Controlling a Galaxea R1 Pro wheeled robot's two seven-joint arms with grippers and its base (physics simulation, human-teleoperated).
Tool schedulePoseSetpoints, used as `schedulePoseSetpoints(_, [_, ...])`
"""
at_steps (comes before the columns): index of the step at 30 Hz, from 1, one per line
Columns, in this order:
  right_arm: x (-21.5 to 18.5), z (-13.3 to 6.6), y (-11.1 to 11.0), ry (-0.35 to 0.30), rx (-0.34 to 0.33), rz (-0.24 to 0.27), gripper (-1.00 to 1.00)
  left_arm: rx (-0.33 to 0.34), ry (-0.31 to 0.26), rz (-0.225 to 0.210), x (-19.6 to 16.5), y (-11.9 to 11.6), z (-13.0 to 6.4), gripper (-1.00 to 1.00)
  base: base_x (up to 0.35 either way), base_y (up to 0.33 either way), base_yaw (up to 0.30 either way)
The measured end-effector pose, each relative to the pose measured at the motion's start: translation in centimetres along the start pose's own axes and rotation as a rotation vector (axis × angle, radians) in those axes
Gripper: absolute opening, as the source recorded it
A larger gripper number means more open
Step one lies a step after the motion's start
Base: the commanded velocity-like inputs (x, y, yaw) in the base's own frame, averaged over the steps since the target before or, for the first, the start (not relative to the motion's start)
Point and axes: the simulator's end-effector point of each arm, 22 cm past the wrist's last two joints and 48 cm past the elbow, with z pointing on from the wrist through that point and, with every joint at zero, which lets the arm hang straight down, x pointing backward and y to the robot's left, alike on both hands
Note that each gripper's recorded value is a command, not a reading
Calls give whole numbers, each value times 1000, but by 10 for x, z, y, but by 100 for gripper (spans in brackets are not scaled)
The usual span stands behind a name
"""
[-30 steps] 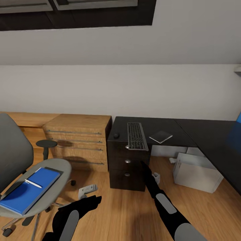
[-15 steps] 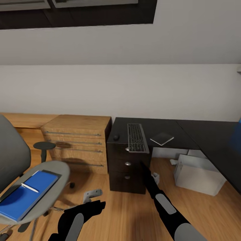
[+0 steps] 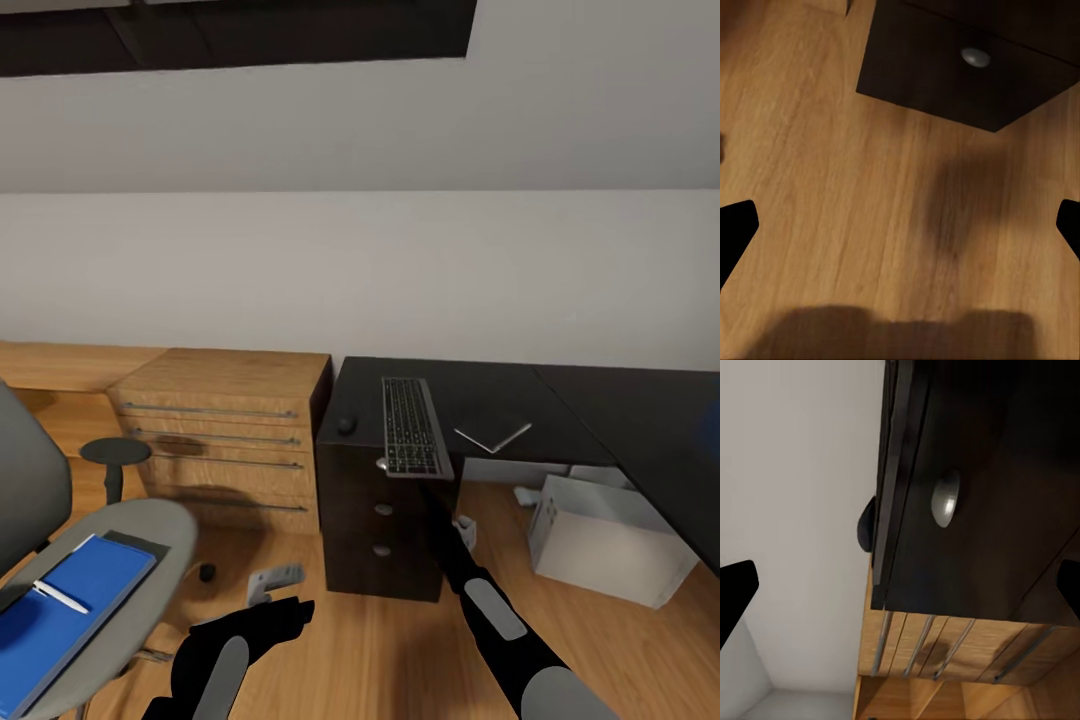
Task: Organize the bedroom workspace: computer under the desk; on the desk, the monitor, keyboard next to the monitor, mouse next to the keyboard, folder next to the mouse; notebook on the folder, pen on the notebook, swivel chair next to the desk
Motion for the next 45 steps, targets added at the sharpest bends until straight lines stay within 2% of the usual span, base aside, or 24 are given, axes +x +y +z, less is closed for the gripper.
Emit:
schedulePoseSetpoints(30, [-2,0,-1,-3,2,1,100,-3,-1,0,0,2,0,100,130,7,0])
schedulePoseSetpoints(40, [-2,0,-4,-3,14,1,100,-3,0,0,0,2,0,100,26,0,0])
schedulePoseSetpoints(41, [-2,0,-6,-2,23,1,-100,-3,0,0,0,2,0,100,1,0,0])
schedulePoseSetpoints(45, [-1,0,-9,-1,44,0,-100,-3,-1,0,0,2,0,100,0,0,0])
